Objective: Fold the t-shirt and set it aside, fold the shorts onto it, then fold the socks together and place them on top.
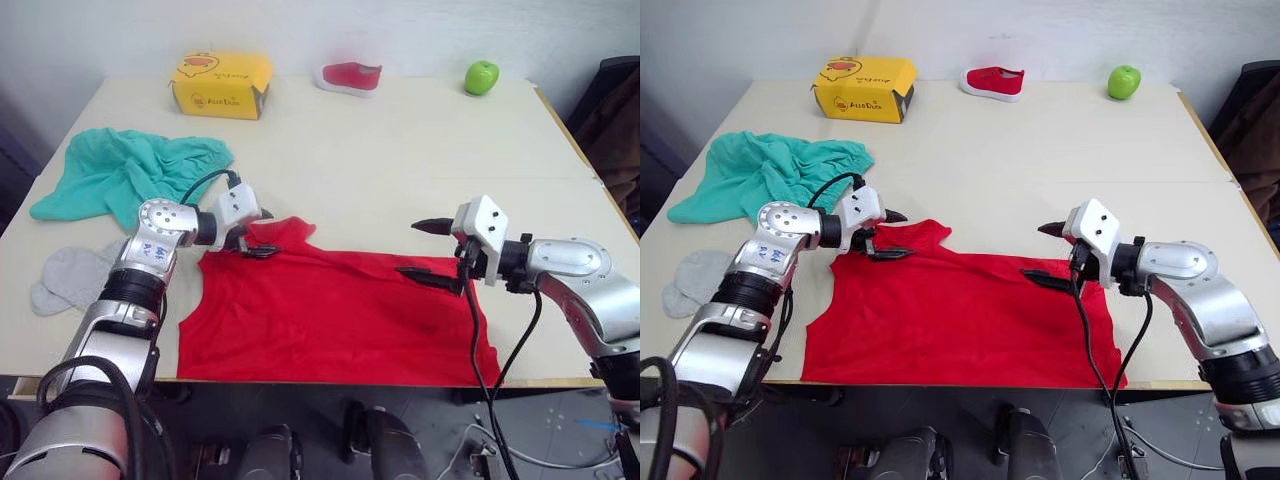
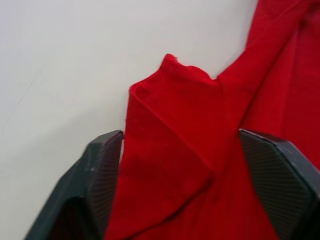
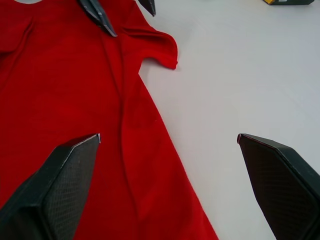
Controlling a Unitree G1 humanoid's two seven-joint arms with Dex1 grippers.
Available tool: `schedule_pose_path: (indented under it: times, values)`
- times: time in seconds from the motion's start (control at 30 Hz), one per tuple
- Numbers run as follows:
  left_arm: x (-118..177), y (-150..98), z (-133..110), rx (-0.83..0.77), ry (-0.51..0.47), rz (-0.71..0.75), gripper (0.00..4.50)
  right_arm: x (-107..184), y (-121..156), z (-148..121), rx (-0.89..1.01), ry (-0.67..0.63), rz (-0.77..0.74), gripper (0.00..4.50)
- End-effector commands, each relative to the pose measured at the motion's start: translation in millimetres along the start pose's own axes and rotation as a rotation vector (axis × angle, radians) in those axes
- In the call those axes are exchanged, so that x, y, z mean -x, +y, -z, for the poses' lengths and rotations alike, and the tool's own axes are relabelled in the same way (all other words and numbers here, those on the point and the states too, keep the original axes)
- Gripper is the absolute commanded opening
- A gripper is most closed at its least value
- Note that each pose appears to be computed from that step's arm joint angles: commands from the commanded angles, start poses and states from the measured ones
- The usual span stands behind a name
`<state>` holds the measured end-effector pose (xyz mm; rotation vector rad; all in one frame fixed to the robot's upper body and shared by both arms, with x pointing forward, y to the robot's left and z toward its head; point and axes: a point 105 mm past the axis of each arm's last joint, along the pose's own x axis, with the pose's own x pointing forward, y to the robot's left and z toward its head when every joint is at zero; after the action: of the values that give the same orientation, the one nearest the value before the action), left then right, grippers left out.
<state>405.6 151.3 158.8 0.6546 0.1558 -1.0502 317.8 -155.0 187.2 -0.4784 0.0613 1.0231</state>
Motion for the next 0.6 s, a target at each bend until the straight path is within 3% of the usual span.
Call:
schedule_pose_path:
  times: [0.03,0.47,0.6]
  values:
    - [4,8,-11,-0.041,-0.024,-0.019,2.64,5,-1,-16,0.031,-0.046,0.012,4.5]
    - [5,1,5,-0.059,0.02,0.004,2.64,14,-12,4,0.023,0.019,0.078,4.5]
    - [5,5,9,-0.058,0.033,-0.022,1.83,17,-9,16,0.023,0.058,0.069,4.5]
